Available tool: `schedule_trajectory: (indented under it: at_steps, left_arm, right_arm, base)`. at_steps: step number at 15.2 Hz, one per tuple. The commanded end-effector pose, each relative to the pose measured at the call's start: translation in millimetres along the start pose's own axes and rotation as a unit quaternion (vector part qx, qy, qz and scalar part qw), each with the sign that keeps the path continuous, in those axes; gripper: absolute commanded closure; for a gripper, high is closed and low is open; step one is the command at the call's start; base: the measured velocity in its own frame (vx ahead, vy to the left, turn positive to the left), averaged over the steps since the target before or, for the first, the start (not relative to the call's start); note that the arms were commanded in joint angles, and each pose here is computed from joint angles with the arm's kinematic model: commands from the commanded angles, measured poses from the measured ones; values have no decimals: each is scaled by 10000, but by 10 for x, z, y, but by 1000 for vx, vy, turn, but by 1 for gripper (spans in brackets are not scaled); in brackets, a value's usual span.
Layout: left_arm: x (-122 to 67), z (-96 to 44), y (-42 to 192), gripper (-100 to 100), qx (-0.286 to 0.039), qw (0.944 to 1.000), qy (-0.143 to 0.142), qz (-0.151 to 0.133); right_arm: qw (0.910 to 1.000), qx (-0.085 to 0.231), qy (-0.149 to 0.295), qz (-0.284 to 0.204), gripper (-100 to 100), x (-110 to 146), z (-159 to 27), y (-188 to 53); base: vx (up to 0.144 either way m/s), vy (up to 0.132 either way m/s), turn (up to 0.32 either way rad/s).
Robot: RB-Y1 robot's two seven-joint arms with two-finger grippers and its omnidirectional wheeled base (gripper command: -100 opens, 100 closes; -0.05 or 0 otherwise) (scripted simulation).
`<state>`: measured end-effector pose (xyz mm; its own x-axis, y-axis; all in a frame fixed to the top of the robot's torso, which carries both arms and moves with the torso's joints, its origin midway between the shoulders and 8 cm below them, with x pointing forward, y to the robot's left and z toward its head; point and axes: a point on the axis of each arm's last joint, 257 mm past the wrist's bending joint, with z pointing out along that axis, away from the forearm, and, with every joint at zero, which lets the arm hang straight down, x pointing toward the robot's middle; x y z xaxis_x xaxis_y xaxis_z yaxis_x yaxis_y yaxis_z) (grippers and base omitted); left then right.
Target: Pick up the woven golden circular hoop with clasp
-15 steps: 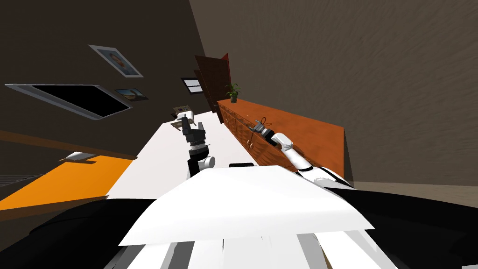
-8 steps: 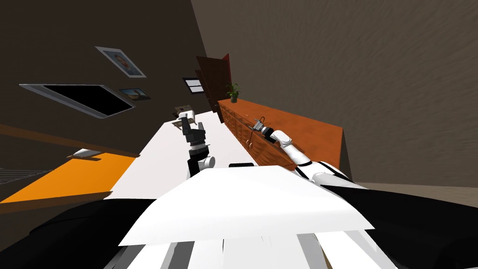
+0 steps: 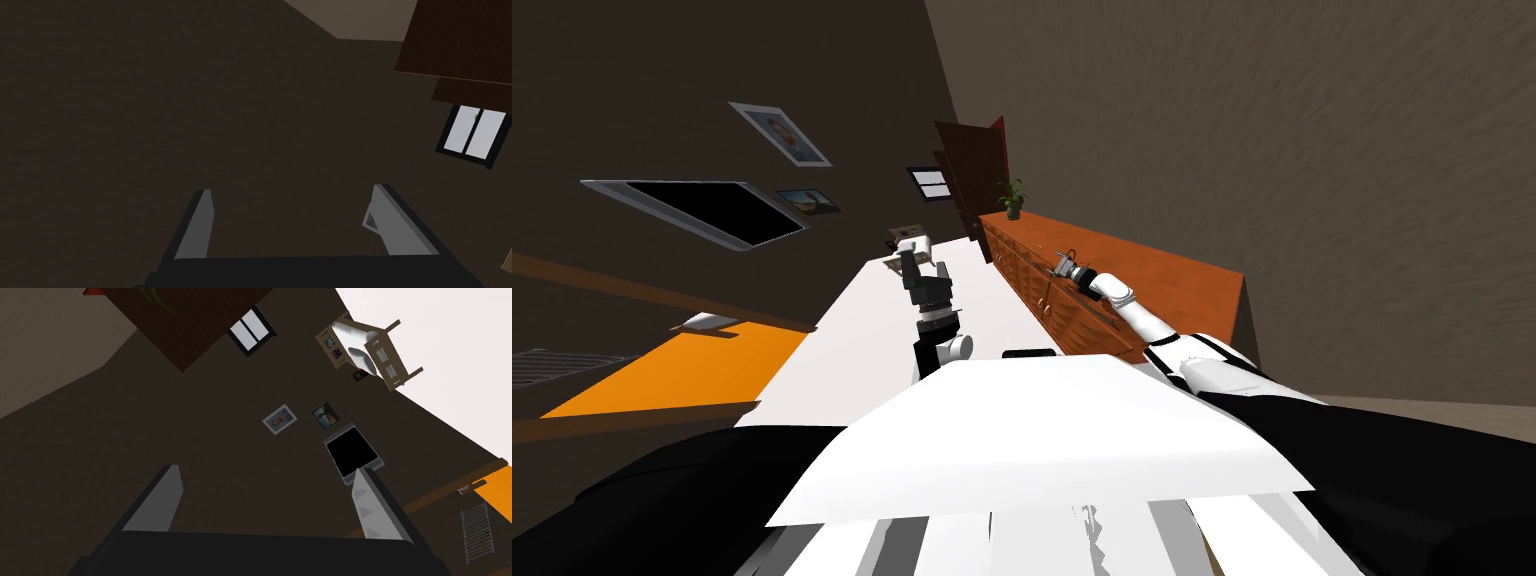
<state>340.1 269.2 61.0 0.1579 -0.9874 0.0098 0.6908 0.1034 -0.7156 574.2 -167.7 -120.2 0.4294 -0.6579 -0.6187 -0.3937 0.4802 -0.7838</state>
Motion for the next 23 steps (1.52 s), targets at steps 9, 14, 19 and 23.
schedule_trajectory:
  at_steps: [9,14,19,23]
  left_arm:
    - [0,0,0,0,0,10000,0,0]
    - [0,0,0,0,0,10000,0,0]
    - [0,0,0,0,0,10000,0,0]
    - [0,0,0,0,0,10000,0,0]
  right_arm:
    - [9823,-159,535,-1788,-100,334,156,-287]
    - [9578,-250,855,-2733,-100,541,178,-523]
    - [9321,-325,1112,-3431,-100,702,157,-738]
    - [9268,-329,1183,-3549,-100,735,145,-798]
  base:
    - [-24,-56,27]
    - [-21,-61,31]
    - [2,-51,24]
    - [30,-27,42]
